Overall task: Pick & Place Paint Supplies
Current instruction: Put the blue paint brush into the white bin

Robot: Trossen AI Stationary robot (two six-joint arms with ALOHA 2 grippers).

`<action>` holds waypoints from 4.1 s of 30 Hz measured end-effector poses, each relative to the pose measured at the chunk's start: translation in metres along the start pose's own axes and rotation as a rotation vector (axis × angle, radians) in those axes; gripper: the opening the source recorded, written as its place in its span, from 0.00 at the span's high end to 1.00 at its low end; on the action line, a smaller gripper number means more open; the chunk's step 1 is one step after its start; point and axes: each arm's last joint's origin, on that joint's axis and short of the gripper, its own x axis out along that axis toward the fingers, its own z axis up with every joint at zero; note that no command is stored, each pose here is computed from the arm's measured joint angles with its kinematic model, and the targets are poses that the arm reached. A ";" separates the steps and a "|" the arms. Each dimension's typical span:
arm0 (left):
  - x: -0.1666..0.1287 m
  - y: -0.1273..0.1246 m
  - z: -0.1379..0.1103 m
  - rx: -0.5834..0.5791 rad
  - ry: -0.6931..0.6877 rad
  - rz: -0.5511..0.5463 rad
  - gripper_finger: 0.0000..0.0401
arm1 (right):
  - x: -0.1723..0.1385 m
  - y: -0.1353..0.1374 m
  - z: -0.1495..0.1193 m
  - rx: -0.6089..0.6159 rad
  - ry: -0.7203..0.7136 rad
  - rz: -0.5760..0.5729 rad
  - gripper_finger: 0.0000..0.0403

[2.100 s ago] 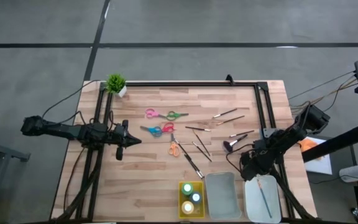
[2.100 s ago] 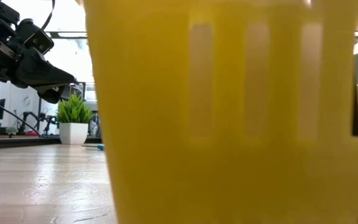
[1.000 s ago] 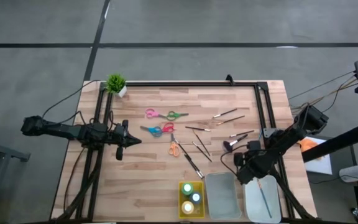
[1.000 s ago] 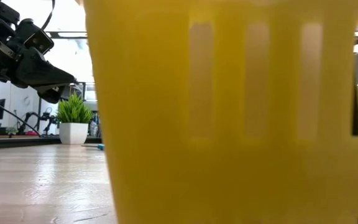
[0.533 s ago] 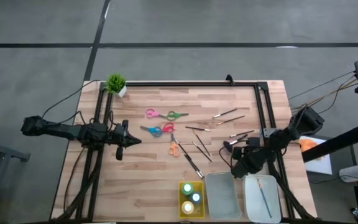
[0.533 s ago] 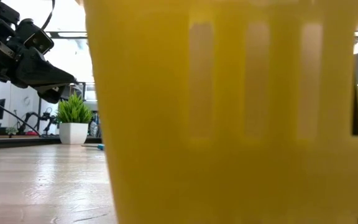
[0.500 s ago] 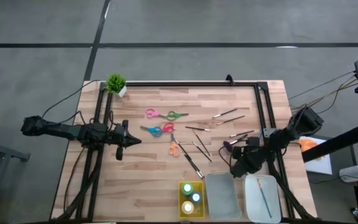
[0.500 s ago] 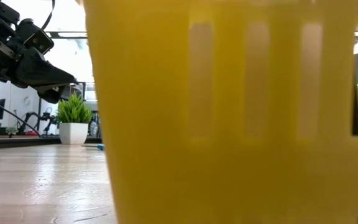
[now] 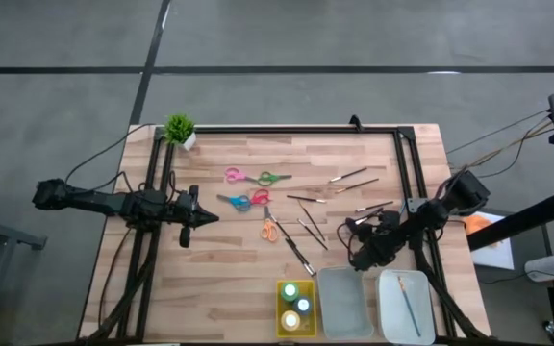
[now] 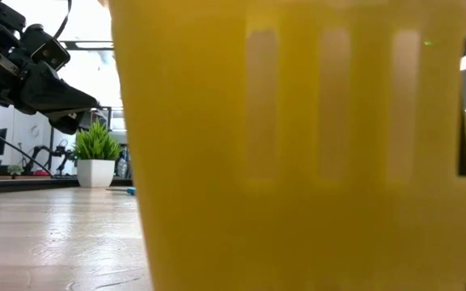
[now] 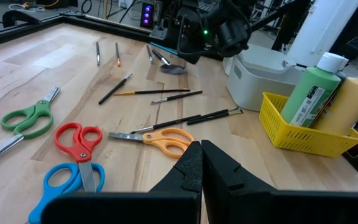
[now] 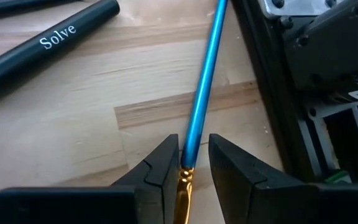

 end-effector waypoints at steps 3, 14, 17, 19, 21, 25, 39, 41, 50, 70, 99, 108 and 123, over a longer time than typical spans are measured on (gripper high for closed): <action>0.000 0.000 0.000 0.000 0.000 0.000 1.00 | 0.003 -0.001 0.000 0.002 0.005 0.012 0.79; 0.000 0.000 0.000 0.000 0.000 0.000 1.00 | 0.002 -0.001 0.001 -0.015 0.008 0.042 0.94; 0.000 0.000 0.000 0.000 0.000 0.000 1.00 | 0.002 -0.001 0.001 -0.015 0.007 0.041 0.94; 0.000 0.000 0.000 0.000 0.000 0.000 1.00 | 0.002 -0.001 0.001 -0.015 0.007 0.041 0.94; 0.000 0.000 0.000 0.000 0.000 0.000 1.00 | 0.002 -0.001 0.001 -0.015 0.007 0.041 0.94; 0.000 0.000 0.000 0.000 0.000 0.000 1.00 | 0.002 -0.001 0.001 -0.016 0.006 0.040 0.94; 0.000 0.000 0.000 0.000 0.000 0.000 1.00 | -0.015 -0.004 0.009 -0.014 -0.013 0.064 0.94; 0.000 0.000 0.000 0.000 0.000 0.000 1.00 | -0.017 -0.005 0.011 -0.013 -0.021 0.084 0.94; 0.000 0.000 0.000 0.000 0.000 0.000 1.00 | -0.044 -0.009 0.026 -0.047 -0.027 0.295 0.94; 0.000 0.000 0.000 0.000 0.000 0.001 1.00 | -0.170 -0.032 0.067 -0.327 0.205 0.670 0.94; 0.000 0.000 0.000 0.000 0.000 0.000 1.00 | -0.232 -0.092 -0.099 -0.463 0.341 0.325 0.94; 0.000 0.000 0.000 0.000 0.000 0.000 1.00 | -0.205 -0.100 -0.139 -0.498 0.238 0.257 0.94; 0.000 0.000 0.000 0.000 0.000 0.000 1.00 | -0.161 -0.091 -0.156 -0.459 0.090 0.142 0.94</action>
